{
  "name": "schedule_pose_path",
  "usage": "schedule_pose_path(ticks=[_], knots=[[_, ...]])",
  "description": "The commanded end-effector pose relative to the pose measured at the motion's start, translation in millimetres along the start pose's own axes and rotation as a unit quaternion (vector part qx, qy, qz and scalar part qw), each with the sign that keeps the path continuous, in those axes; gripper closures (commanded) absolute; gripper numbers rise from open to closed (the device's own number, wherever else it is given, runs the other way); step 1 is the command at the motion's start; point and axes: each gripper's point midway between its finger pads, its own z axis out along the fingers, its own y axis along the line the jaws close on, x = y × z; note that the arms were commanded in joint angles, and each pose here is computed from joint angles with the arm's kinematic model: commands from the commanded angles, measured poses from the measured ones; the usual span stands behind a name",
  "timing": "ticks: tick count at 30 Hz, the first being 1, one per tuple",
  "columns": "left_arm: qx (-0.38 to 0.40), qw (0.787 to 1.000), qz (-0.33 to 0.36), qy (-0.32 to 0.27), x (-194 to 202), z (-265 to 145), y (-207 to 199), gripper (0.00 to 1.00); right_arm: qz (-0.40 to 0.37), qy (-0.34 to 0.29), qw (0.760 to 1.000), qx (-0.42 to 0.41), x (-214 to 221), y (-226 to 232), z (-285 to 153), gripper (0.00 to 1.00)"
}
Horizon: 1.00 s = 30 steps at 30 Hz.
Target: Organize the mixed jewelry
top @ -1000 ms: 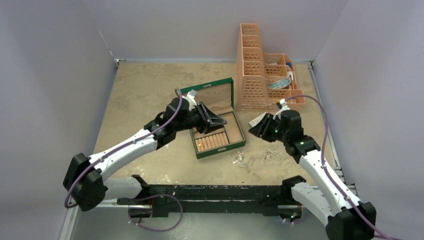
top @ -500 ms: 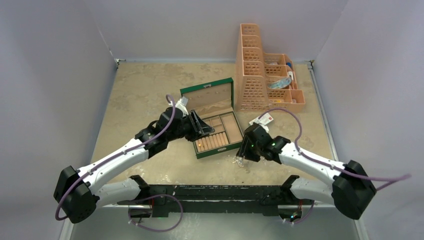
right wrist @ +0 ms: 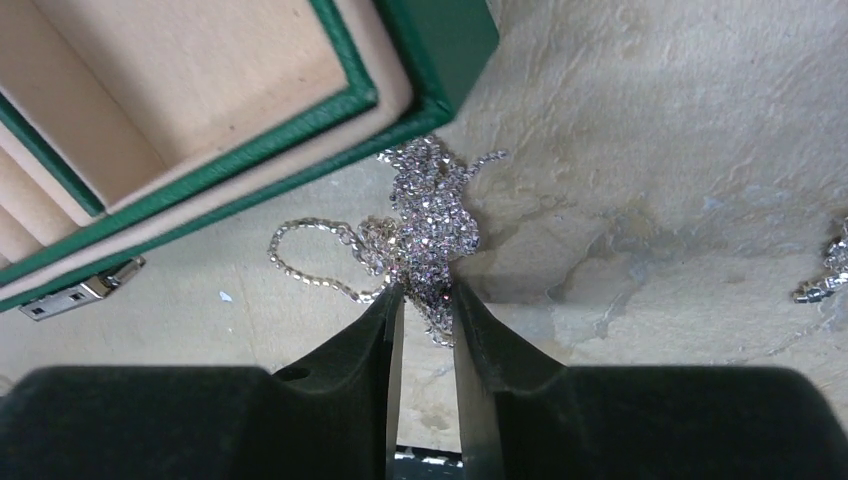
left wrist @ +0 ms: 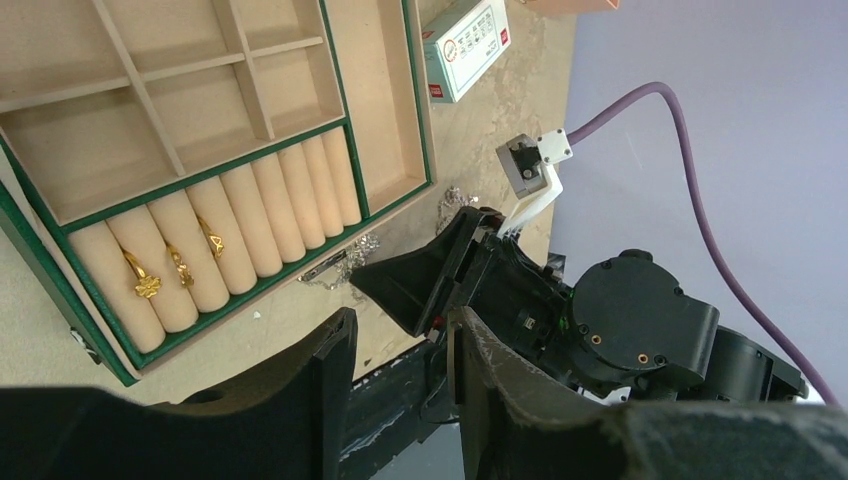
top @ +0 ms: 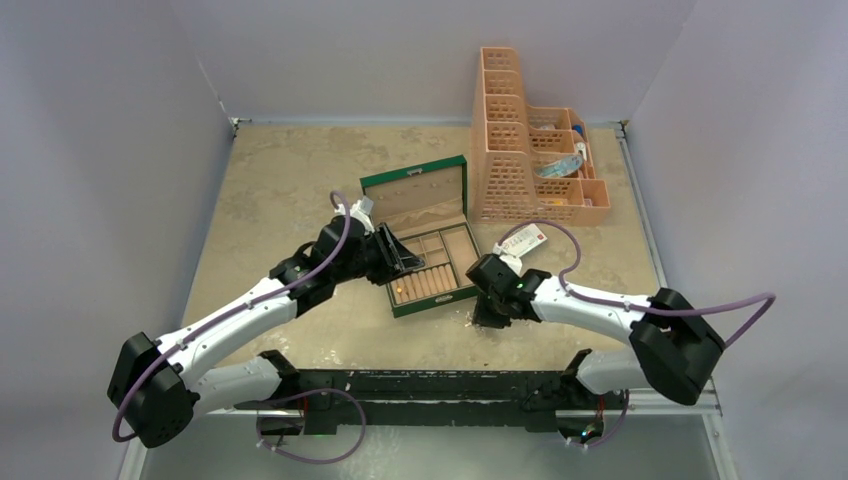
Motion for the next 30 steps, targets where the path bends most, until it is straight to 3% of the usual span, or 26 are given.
schedule_pose_path(ticks=[1,4,7,12,23,27,30], knots=[[0.014,1.0,0.013,-0.016,-7.3,-3.6,-4.5,0.62,-0.006,-0.027,0.999,0.045,-11.3,-8.4,3.4,0.74],[0.014,1.0,0.011,-0.015,-7.1,-3.6,-3.8,0.62,-0.011,-0.031,0.997,0.069,-11.7,-15.2,4.0,0.79],[0.014,1.0,0.011,-0.015,-7.8,-3.6,-4.0,0.62,-0.009,-0.039,0.996,0.075,-14.1,-17.5,-0.1,0.9],[0.014,1.0,0.009,-0.012,-6.5,-2.6,-3.0,0.62,0.002,-0.051,0.996,0.074,-18.6,-18.0,-8.5,0.97],[0.018,1.0,0.008,-0.007,-5.1,-2.7,-3.8,0.62,0.007,-0.046,0.998,0.051,-14.5,-14.2,-11.5,0.93],[0.019,1.0,0.007,-0.004,-3.8,-2.7,-3.9,0.62,0.008,-0.048,0.998,0.051,-14.9,-14.8,-11.1,1.0],[0.022,1.0,0.006,0.0,-2.6,-2.7,-4.7,0.62,0.013,-0.064,0.997,0.042,-23.2,-8.9,-18.7,1.0]])
